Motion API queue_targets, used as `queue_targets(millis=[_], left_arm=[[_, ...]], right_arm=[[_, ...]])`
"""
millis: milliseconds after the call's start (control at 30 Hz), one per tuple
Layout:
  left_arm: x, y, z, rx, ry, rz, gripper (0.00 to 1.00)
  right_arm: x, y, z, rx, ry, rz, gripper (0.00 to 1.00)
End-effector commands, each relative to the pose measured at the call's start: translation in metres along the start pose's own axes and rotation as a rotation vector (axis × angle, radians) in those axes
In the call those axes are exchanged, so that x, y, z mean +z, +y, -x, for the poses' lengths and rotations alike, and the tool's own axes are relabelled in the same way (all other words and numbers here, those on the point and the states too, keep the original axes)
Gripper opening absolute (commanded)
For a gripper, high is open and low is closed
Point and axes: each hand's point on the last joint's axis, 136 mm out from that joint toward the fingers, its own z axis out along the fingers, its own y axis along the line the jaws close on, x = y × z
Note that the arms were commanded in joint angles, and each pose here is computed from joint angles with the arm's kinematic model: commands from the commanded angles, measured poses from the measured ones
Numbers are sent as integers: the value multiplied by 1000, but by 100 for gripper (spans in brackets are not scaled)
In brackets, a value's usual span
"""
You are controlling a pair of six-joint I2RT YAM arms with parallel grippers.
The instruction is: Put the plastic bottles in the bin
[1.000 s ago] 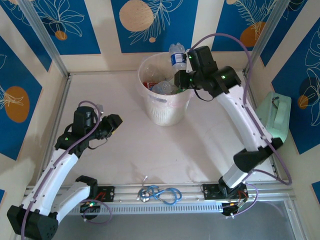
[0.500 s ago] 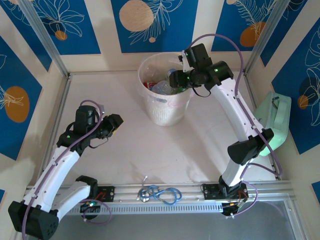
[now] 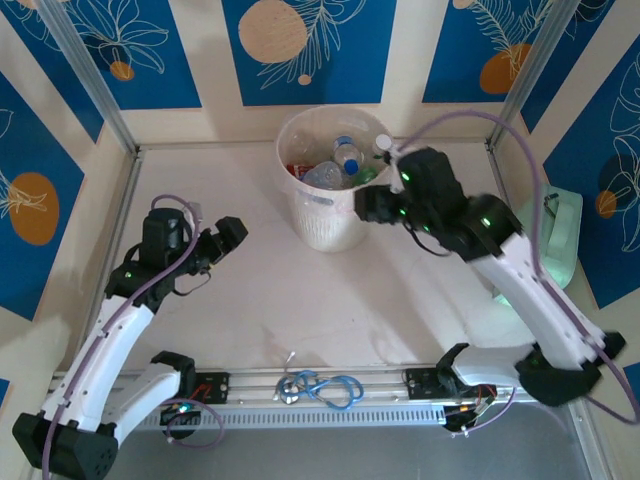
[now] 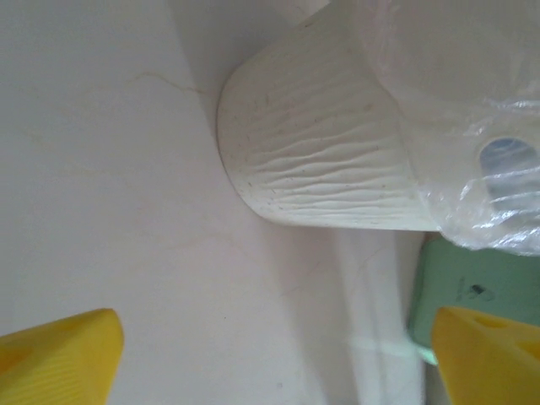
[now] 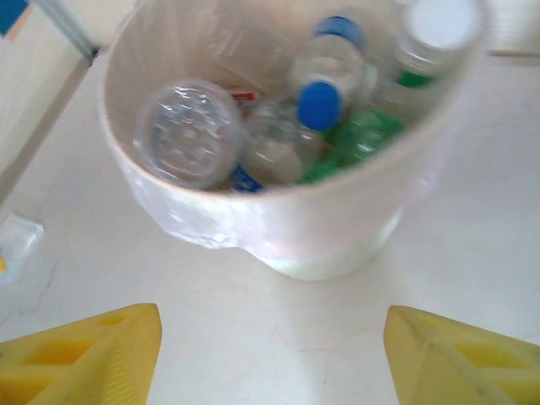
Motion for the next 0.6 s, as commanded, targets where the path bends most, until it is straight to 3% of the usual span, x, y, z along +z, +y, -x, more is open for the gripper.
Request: queue_targets(millis=[0, 67, 133, 267, 367, 433, 567], left_arm=[[-15, 4, 18, 80, -85, 63, 100], [-20, 13, 26, 129, -124, 134, 100], [-30, 25, 41, 198, -197, 234, 100], [-46, 59, 70, 348, -371, 455, 100], [-36, 96, 74, 435, -415, 607, 100], [-30, 117, 75, 470, -445, 678, 100], [-24, 128, 72, 476, -461, 688, 100]], right_arm=[[-2, -36, -28, 141, -25, -115, 72], [1, -53, -55, 174, 0, -157, 74], [7, -69, -80, 211, 36, -209, 100], [25, -121, -135, 402, 58, -424, 99], [50, -117, -150, 395, 50, -279, 99], [59, -124, -149, 449, 0, -257, 99], [52, -98, -115, 398, -49, -126, 99]])
